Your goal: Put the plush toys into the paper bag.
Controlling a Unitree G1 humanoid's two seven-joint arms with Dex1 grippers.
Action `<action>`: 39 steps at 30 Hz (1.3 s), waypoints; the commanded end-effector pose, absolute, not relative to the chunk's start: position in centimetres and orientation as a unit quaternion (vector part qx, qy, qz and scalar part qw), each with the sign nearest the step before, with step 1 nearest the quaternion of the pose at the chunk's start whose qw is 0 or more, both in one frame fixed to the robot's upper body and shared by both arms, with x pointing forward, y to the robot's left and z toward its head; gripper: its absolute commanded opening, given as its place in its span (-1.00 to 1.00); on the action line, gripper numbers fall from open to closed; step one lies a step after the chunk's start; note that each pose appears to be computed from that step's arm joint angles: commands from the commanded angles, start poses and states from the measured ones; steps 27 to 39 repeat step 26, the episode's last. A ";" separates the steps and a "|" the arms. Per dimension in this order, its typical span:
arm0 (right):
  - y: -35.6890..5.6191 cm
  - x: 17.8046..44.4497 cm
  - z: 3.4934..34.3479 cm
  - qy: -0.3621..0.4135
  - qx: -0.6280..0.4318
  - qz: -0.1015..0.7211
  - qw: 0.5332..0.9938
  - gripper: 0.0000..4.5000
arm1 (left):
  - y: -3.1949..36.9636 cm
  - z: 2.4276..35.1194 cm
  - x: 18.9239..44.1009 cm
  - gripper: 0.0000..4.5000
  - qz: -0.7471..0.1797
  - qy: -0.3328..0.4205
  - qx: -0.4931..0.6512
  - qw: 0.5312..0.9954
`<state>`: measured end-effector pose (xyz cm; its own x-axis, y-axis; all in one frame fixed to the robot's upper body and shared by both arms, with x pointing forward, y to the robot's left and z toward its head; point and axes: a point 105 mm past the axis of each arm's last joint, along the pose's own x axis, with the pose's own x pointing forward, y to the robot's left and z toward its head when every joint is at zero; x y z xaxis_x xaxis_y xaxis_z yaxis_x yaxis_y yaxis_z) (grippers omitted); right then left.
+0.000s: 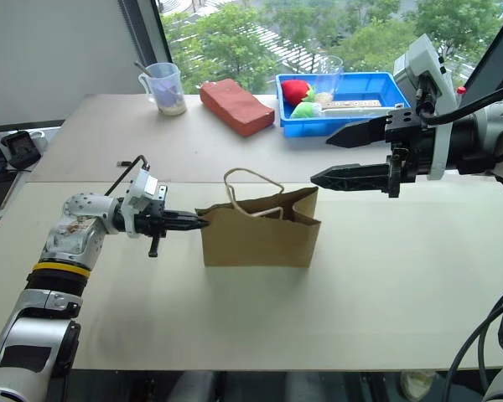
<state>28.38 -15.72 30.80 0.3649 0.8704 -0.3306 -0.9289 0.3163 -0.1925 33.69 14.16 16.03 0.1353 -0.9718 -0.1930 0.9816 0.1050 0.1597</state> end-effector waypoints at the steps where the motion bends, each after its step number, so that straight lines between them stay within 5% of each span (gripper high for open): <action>1: -15.7 28.3 31.7 0.060 -0.194 0.555 0.807 1.00 | 14.4 17.6 34.3 -0.74 -0.640 -0.004 0.131 0.757; 9: -16.6 28.9 31.1 0.067 -0.198 0.539 0.816 1.00 | 16.4 20.3 32.5 0.93 -0.605 0.000 0.116 0.788; 18: -22.2 28.7 27.8 0.118 -0.230 0.454 0.853 1.00 | 23.8 26.8 31.6 0.97 -0.420 0.034 0.228 0.878; 39: -22.7 29.4 26.0 0.101 -0.208 0.434 0.870 1.00 | 25.8 27.0 32.6 0.97 -0.392 0.026 0.226 0.891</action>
